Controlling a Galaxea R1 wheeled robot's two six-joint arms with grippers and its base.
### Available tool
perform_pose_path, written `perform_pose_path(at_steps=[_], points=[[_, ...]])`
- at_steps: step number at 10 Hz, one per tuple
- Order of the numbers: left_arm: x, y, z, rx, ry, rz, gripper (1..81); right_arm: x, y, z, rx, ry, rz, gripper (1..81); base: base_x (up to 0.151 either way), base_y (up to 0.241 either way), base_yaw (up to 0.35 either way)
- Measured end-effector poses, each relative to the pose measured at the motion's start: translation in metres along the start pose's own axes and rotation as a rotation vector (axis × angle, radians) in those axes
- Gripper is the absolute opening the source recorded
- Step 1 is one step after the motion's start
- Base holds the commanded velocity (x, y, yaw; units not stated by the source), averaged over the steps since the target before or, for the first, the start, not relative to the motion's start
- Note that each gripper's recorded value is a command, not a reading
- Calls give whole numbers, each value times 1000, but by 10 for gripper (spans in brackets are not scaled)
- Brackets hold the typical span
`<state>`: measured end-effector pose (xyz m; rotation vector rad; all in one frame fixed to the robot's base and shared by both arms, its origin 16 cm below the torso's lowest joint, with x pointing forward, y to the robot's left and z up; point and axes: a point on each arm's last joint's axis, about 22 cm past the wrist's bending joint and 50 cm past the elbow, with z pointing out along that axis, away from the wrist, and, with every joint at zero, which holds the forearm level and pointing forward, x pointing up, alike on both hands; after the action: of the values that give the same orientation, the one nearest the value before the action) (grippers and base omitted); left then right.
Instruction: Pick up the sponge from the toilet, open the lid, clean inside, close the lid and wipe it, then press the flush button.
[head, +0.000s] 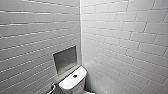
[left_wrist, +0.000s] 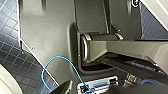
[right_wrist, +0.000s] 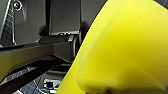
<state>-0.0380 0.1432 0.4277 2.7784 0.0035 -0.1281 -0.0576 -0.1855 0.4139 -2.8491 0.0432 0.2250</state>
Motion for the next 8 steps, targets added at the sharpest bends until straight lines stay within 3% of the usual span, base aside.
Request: perform_pose_path(at_steps=[5,8], points=[[7,0,-1,1,9,2,811,5,-10,1,18,1,-4,10,17,0,0],[6,0,-1,-1,10,0,811,-9,-8,0,22,-36,0,10,0,0,0]])
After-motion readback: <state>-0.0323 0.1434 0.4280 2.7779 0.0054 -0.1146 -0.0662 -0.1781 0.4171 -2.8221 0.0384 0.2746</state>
